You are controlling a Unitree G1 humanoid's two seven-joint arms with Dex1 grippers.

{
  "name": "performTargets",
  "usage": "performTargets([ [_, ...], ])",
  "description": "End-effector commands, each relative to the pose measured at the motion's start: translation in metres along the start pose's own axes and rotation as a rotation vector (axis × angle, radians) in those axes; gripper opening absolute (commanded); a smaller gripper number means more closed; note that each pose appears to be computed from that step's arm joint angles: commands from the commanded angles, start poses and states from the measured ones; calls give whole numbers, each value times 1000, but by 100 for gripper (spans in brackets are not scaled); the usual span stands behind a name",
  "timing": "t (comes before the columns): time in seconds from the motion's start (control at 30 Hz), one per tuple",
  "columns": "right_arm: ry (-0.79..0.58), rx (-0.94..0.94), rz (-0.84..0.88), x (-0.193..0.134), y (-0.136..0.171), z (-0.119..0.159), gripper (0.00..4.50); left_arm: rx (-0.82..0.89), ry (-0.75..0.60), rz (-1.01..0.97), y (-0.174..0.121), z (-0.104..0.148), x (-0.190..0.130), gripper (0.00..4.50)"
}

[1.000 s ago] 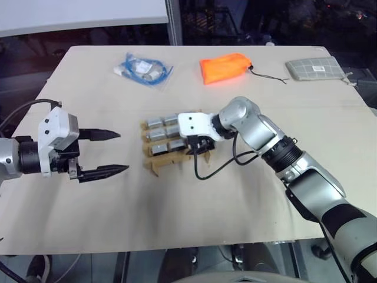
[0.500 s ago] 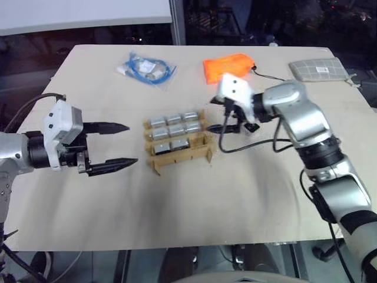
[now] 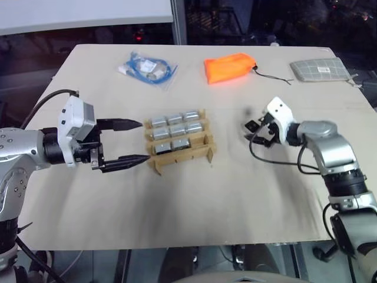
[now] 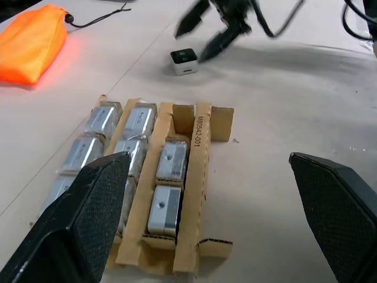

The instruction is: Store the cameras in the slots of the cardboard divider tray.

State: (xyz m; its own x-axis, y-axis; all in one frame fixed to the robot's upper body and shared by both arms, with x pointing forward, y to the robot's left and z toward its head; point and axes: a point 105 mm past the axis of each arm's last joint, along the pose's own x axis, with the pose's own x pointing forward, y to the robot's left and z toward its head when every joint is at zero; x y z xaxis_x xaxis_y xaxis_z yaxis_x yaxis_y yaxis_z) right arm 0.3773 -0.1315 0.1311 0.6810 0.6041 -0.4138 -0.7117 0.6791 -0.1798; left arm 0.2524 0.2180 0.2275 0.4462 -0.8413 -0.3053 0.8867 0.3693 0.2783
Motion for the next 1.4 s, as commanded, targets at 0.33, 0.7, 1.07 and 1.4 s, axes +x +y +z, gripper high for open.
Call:
performTargets([
  [0.33,-140,115,-242,5,-22,1,438,48,-6,-1,2,9,-1,450],
  [0.7,-134,100,-201,5,-14,-1,191,20,-53,-1,6,11,5,450],
  [1.07,-497,-348,53,-26,54,86,191,-463,-306,72,23,17,81,450],
  [1.4,-649,-530,183,-24,117,121,191,-605,-387,43,28,39,113,450],
])
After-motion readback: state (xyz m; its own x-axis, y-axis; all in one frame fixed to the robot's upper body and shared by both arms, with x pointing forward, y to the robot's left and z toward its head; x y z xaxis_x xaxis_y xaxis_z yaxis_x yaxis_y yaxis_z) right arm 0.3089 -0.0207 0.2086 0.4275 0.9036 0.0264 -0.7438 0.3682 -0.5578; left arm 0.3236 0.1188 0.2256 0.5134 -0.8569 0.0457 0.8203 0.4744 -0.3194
